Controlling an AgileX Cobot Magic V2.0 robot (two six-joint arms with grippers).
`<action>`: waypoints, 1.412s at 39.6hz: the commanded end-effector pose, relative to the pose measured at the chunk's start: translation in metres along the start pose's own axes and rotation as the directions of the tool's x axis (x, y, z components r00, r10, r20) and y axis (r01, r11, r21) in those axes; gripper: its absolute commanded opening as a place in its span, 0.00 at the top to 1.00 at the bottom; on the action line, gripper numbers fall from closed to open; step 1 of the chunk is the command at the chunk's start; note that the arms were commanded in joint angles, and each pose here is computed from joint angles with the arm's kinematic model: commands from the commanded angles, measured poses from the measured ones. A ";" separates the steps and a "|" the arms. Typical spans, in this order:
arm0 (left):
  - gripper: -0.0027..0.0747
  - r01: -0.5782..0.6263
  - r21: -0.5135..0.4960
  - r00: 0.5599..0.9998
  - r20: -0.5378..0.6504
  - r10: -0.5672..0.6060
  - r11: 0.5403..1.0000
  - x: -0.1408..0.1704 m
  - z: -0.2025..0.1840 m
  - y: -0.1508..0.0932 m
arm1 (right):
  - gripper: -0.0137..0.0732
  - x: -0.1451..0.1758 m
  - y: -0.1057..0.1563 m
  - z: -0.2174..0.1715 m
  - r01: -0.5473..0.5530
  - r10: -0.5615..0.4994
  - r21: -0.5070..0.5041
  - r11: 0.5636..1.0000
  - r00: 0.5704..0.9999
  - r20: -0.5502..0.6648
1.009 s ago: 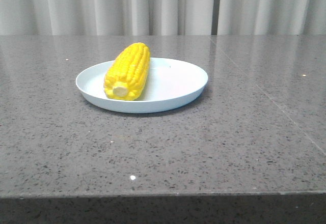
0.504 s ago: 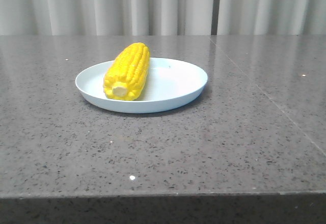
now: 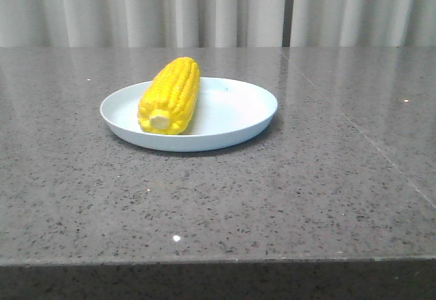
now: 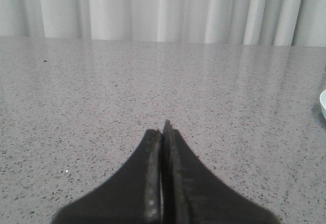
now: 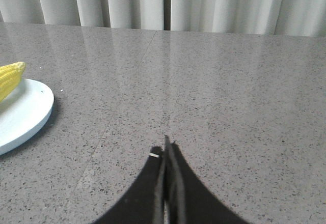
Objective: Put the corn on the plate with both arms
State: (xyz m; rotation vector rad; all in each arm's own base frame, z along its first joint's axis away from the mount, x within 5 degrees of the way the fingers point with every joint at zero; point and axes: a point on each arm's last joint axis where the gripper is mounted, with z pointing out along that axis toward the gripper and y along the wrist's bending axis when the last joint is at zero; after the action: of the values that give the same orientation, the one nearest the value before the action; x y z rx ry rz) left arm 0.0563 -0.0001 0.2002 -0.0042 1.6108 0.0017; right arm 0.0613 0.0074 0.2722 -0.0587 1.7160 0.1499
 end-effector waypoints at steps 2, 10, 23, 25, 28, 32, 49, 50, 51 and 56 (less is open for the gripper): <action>0.99 0.008 -0.006 0.994 0.106 -0.008 1.000 -0.008 -0.002 0.001 | 0.98 -0.016 0.001 -0.002 0.021 -0.021 -0.006 1.000 0.994 0.106; 0.99 0.008 -0.006 0.994 0.106 -0.008 1.000 -0.008 -0.002 0.001 | 0.98 -0.016 0.001 -0.002 0.021 -0.021 -0.006 1.000 0.994 0.106; 0.99 0.008 -0.006 0.994 0.106 -0.008 1.000 -0.008 -0.002 0.001 | 0.98 -0.016 0.001 -0.002 0.021 -0.021 -0.006 1.000 0.994 0.106; 0.99 0.008 -0.006 0.994 0.106 -0.008 1.000 -0.008 -0.002 0.001 | 0.98 -0.016 0.001 -0.002 0.021 -0.021 -0.006 1.000 0.994 0.106; 0.99 0.008 -0.006 0.994 0.106 -0.008 1.000 -0.008 -0.002 0.001 | 0.98 -0.016 0.001 -0.002 0.021 -0.021 -0.006 1.000 0.994 0.106; 0.99 0.008 -0.006 0.994 0.106 -0.008 1.000 -0.008 -0.002 0.001 | 0.98 -0.016 0.001 -0.002 0.021 -0.021 -0.006 1.000 0.994 0.106; 0.99 0.008 -0.006 0.994 0.106 -0.008 1.000 -0.008 -0.002 0.001 | 0.98 0.019 -0.001 0.007 0.039 -0.039 0.004 0.999 0.991 0.127; 0.99 0.008 -0.006 0.994 0.106 -0.008 1.000 -0.008 -0.002 0.001 | 0.98 0.026 -0.002 0.008 0.039 -0.041 0.013 0.999 0.992 0.121; 0.99 0.008 -0.006 0.994 0.106 -0.008 1.000 -0.008 -0.002 0.001 | 0.98 0.031 -0.003 0.008 0.045 -0.047 0.020 0.999 0.992 0.121; 0.99 0.008 -0.006 0.994 0.106 -0.008 1.000 -0.008 -0.002 0.001 | 0.98 0.057 -0.007 0.009 0.064 -0.070 0.069 0.996 0.994 0.082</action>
State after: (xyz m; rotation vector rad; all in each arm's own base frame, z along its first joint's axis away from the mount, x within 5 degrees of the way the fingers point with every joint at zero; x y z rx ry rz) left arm 0.0563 -0.0002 0.2003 0.0002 1.6108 0.0055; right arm 0.0626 0.0054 0.2096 -0.0621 1.7281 0.0788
